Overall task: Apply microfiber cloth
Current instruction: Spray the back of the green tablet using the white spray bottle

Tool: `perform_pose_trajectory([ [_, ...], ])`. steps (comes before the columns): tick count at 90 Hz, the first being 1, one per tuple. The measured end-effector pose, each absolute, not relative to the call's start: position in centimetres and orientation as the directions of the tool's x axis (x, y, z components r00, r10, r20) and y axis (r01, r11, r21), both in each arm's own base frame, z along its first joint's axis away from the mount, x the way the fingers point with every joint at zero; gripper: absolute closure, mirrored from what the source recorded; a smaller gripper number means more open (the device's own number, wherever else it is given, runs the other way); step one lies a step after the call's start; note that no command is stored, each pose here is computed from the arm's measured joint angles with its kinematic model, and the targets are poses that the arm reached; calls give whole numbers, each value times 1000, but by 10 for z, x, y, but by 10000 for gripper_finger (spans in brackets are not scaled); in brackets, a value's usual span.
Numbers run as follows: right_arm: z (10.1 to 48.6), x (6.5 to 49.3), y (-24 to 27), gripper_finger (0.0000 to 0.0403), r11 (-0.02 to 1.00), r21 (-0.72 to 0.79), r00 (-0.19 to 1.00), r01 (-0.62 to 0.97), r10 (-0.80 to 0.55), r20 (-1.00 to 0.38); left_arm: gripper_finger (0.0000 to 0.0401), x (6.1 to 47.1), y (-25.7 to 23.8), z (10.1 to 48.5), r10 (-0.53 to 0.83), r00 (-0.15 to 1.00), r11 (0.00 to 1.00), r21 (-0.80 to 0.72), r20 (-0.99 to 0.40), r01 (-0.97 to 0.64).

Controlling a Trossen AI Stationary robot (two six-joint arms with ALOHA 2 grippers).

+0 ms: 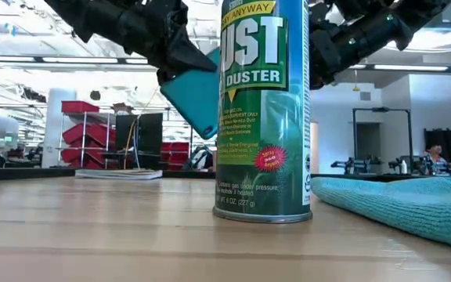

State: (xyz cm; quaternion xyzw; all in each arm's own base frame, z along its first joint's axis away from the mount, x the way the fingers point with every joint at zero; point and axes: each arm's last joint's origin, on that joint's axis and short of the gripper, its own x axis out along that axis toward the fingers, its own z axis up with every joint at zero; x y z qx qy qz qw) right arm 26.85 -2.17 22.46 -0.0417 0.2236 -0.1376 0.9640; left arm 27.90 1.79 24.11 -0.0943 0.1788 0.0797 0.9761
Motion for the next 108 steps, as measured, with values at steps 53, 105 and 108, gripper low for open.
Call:
perform_pose_trajectory([
  [53,236,273,-22,403,959,-123,877,254,-282,-388,398,278,18,238,135,909,967,-147,-393,-207],
  [105,252,278,-30,403,970,-90,906,225,-243,-347,398,279,19,238,142,911,969,-133,-388,-208],
  [108,252,279,-31,403,970,-91,906,225,-243,-346,398,279,19,238,141,911,969,-133,-387,-207],
])
